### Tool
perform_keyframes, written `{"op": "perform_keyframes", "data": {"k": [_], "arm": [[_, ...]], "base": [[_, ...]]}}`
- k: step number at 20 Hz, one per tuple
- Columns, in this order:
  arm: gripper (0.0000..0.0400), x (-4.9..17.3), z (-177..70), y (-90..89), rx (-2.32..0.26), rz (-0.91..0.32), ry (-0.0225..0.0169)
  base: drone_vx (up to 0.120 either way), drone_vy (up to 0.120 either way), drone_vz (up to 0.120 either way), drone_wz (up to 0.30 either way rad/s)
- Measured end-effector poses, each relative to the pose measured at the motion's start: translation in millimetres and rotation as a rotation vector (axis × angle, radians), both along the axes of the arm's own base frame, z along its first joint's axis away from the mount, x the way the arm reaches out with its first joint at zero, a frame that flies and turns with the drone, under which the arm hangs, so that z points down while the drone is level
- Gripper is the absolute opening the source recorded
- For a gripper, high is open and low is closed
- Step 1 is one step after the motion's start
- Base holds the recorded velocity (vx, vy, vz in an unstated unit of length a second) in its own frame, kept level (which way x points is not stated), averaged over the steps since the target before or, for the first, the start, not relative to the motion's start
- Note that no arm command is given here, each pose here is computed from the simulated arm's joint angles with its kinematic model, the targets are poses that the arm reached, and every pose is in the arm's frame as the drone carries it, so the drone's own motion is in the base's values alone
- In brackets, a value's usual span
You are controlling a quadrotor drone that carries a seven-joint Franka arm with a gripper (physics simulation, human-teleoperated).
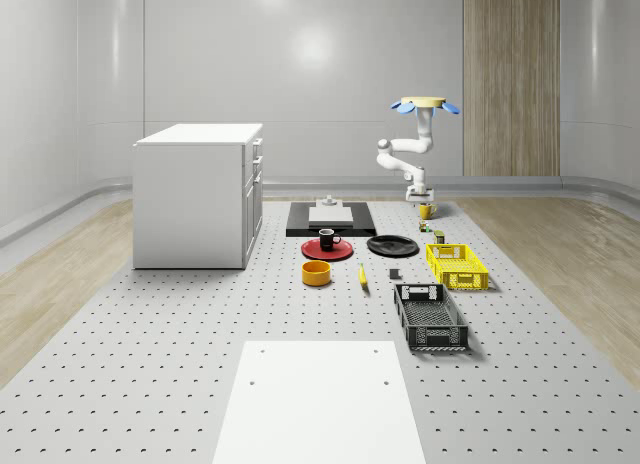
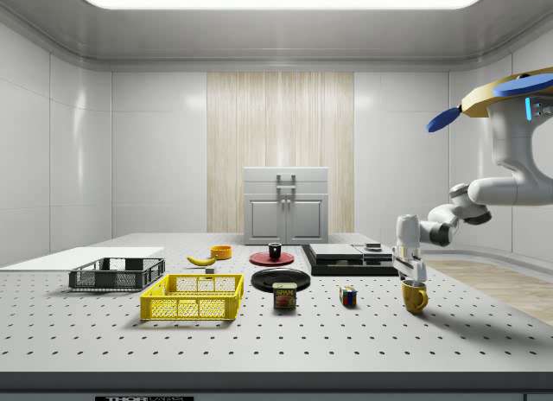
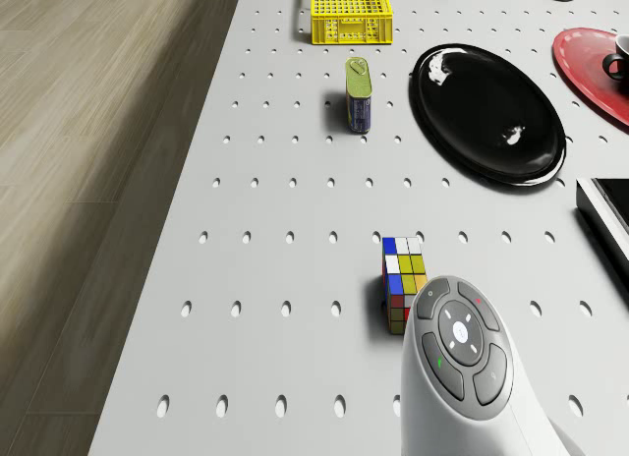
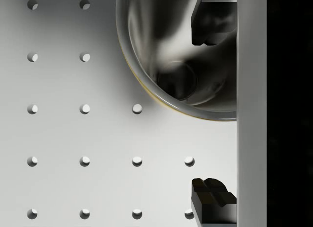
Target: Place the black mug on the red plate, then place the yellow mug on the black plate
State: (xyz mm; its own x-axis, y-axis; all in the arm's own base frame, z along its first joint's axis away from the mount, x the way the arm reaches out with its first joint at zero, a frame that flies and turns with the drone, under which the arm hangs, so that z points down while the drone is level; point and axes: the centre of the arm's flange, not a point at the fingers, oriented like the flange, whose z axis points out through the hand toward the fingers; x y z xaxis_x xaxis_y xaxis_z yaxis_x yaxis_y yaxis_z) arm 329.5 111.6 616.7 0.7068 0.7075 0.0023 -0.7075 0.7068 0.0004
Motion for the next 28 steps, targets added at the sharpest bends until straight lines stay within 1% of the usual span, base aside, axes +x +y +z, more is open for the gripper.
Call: {"op": "perform_keyframes", "data": {"k": [7, 20, 21, 22, 23, 25, 28], "arm": [[0.04, 1.0, 0.1, -3.9, 0.0, 0.0, 0.0], [0.04, 1.2, 0.1, -1.9, 0.0, 0.0, 0.0], [0.0336, 1.2, 0.1, -1.9, 0.0, 0.0, 0.0], [0.0286, 1.2, 0.1, -1.8, 0.0, 0.0, 0.0], [0.0247, 1.2, 0.1, -1.8, 0.0, 0.0, 0.0], [0.0193, 1.2, 0.1, -1.8, 0.0, 0.0, 0.0], [0.0149, 1.2, 0.1, -1.7, 0.0, 0.0, -0.0001]], "base": [[0.0, 0.0, 0.0, 0.0], [0.0, 0.0, 0.0, 0.0], [0.0, 0.0, 0.0, 0.0], [0.0, 0.0, 0.0, 0.0], [0.0, 0.0, 0.0, 0.0], [0.0, 0.0, 0.0, 0.0], [0.0, 0.0, 0.0, 0.0]]}}
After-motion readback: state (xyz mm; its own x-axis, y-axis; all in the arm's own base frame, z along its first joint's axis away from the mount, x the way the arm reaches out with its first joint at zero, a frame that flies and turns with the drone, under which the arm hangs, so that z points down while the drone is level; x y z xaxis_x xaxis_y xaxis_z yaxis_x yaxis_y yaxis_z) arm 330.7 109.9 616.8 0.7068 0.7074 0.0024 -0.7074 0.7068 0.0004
